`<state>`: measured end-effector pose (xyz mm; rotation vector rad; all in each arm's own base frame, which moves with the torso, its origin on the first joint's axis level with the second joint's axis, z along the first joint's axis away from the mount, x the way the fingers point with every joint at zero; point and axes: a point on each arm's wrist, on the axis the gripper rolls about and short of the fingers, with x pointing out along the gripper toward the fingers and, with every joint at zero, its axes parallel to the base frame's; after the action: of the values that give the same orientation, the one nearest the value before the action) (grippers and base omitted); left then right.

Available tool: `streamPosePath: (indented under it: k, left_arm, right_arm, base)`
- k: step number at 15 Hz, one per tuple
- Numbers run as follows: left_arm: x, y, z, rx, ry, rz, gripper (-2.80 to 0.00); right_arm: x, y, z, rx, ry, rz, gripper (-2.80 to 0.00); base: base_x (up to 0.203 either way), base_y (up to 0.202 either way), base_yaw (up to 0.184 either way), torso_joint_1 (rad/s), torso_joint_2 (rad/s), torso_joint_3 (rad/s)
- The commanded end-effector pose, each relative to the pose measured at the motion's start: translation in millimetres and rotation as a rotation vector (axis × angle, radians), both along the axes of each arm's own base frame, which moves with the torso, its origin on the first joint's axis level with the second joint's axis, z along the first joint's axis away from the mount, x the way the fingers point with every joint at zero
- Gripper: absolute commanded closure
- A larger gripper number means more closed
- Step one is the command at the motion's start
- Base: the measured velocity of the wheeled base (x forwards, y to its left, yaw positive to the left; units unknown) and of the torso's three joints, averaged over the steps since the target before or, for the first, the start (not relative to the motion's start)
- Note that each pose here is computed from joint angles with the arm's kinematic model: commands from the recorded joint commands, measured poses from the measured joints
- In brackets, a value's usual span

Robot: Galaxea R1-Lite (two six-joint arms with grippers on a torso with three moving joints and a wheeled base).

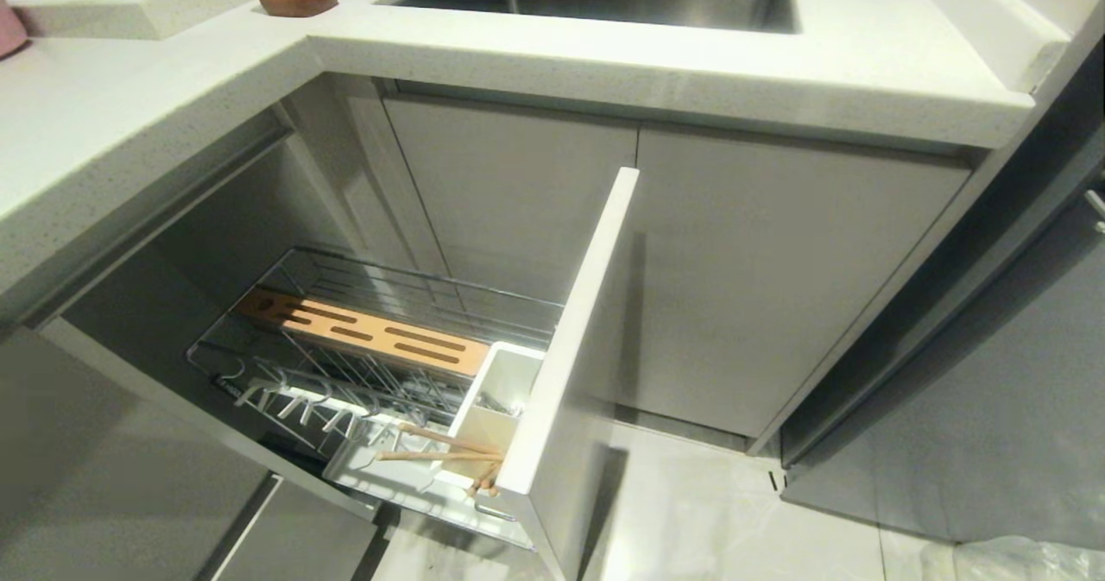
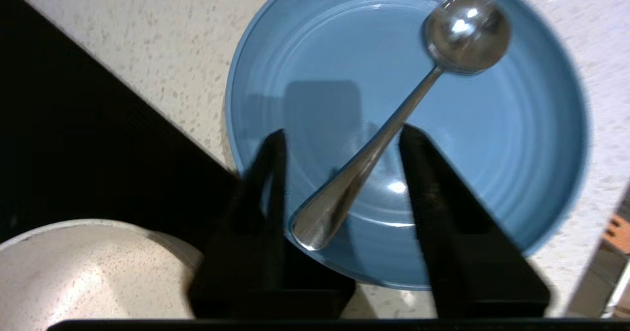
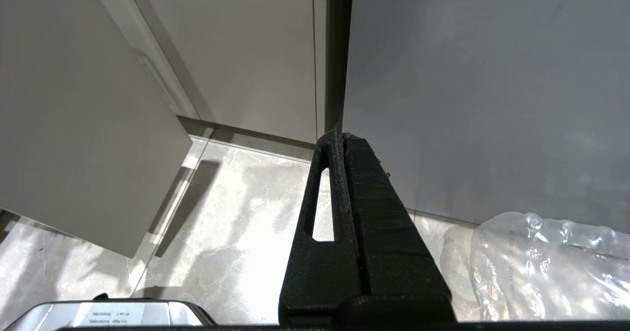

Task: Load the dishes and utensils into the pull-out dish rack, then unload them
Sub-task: Pick up the spoon and place it in the cupboard

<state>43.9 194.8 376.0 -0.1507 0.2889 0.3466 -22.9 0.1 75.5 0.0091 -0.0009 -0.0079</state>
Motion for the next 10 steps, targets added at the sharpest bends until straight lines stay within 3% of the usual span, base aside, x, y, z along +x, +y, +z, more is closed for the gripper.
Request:
streamPosePath:
  k: [1,7,10]
  left_arm:
    - [5,-8,-5,0.003,0.007,-0.024,-2.8]
    - [15,-17,-23,-0.035,0.019,-0.086,-2.8]
    - [21,-16,-26,-0.019,0.024,-0.104,-2.8]
  right_arm:
    - [0,0,0,0.0,0.001,0.0,0.0]
    - [0,0,0,0.0,0.001,0.0,0.0]
    - [0,0,0,0.0,0.001,0.0,0.0]
  base:
    - [0.0,0.0,0.0,0.0,0.0,0.0]
    - [0.0,0.0,0.0,0.0,0.0,0.0]
    - [0.0,0.0,0.0,0.0,0.0,0.0]
